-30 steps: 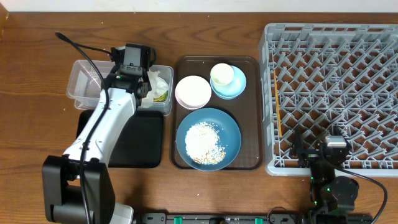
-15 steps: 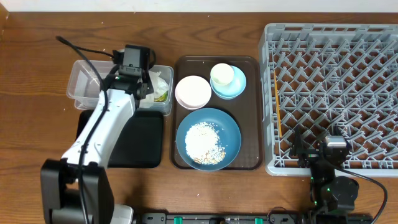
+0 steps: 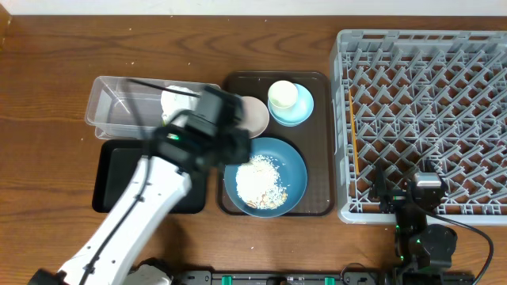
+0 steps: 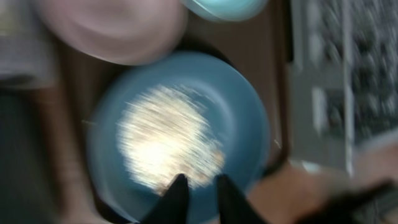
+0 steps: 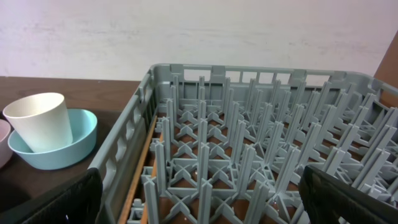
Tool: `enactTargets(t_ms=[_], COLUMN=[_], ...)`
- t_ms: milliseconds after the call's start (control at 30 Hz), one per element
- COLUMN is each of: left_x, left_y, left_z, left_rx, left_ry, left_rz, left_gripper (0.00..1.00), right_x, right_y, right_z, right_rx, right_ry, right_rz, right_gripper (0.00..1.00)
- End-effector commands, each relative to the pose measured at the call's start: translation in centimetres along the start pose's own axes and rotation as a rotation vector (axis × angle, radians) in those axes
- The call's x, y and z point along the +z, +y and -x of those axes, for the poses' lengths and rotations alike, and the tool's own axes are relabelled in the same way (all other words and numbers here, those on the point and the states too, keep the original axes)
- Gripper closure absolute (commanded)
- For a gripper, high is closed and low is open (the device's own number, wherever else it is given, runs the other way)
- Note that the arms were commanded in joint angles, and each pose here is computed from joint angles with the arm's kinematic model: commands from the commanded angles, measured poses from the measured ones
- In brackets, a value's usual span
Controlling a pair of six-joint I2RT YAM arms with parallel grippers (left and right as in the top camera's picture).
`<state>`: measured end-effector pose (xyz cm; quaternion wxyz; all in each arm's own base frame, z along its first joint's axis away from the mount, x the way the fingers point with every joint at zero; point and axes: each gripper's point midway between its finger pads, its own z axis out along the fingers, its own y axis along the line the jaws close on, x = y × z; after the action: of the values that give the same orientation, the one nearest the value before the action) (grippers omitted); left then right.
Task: Sort waste into correct bins and load items into the dishwasher rack
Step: 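Reach the left gripper to the blue rice plate and grip its rim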
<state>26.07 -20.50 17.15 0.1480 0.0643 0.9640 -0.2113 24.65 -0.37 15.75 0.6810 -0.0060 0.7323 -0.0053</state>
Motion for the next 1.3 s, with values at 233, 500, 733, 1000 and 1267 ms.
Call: enactTargets(t_ms=[233, 500, 733, 1000, 1267], left_x=[6.6, 11.1, 13.3, 15.2, 15.9], left_y=[-5.4, -6.2, -6.5, -6.0, -6.4], left_z=[-6.9, -7.7, -6.4, -6.0, -5.6], left_rx=[0.219, 0.280, 0.284, 0.287, 0.287], left_ry=[0.149, 0.156, 0.103, 0.084, 0.064], left_rz=[0.117, 0.159, 0.165, 0.195, 0.179], left_gripper=[0.70, 0.70, 0.70, 0.70, 0.71], right_x=[0.0, 0.0, 0.0, 0.0, 0.0], right_y=[0.0, 0.0, 0.0, 0.0, 0.0], right_z=[-0.1, -0.1, -0.1, -0.1, -0.1], right_rx=[-0.004, -0.004, -0.004, -0.004, -0.004], right_ry=[0.002, 0.001, 0.001, 0.001, 0.001], right_rz=[0.000, 0.000, 0.000, 0.000, 0.000], right_gripper=[0.01, 0.01, 0.01, 0.01, 0.01])
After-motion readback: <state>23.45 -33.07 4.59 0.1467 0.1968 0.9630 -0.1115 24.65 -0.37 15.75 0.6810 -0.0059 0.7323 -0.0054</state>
